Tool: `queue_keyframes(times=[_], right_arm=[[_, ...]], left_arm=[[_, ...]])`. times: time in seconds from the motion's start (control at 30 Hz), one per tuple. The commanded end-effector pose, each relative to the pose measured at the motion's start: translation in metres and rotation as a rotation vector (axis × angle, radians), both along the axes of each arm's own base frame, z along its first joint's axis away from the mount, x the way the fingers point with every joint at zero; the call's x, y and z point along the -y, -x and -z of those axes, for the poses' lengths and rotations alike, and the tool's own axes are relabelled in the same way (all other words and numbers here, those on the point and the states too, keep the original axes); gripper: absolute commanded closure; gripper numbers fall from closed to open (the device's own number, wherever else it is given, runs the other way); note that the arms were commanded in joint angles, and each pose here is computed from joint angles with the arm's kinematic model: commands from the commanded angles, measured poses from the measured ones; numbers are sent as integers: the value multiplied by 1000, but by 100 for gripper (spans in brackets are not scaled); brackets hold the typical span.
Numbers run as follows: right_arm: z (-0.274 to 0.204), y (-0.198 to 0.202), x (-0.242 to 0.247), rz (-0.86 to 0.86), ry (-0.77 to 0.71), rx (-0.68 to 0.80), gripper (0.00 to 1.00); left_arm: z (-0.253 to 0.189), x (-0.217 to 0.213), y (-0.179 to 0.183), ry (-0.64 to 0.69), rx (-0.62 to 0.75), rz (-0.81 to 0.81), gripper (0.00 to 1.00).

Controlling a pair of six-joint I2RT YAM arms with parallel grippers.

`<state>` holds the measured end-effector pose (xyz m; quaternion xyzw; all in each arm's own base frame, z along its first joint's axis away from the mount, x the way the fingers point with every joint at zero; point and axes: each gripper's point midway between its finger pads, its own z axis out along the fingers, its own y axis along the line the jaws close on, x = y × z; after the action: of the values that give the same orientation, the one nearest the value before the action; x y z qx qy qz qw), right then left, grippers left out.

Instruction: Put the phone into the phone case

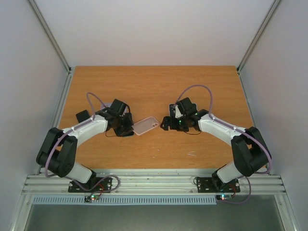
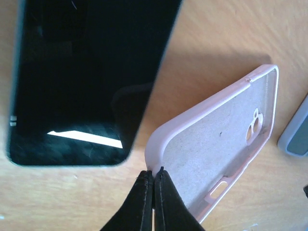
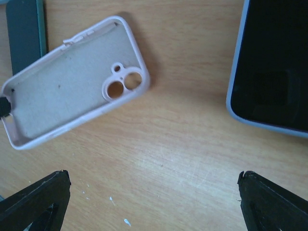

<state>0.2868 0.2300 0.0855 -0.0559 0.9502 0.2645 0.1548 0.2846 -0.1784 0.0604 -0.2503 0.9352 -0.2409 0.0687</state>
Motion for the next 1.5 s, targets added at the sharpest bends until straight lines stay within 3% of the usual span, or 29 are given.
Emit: queue_keyframes(times=[0.0,0.27,0.47,0.73,0.9,1.2,1.47], right_arm=[[-3,8,-7,20,-60,-18,4],[7,16,-10,34,-61,-57,5],[16,23,-10,28,-30,-84,5],[31,19,-21,4,-5,-113,5],[35,8,-31,-15,5,-113,6],[42,-20,-53,-86,28,-100,7],[33,-36,-88,-239,-22,-75,7]], left_arm=[[-9,22,1,64,46,-73,98],[7,71,44,44,25,-10,87],[5,68,56,-17,50,21,63],[-22,13,46,-302,181,94,23],[-26,-14,36,-367,196,115,3],[-21,-45,10,-392,182,118,1],[-8,-43,-14,-413,139,178,1]])
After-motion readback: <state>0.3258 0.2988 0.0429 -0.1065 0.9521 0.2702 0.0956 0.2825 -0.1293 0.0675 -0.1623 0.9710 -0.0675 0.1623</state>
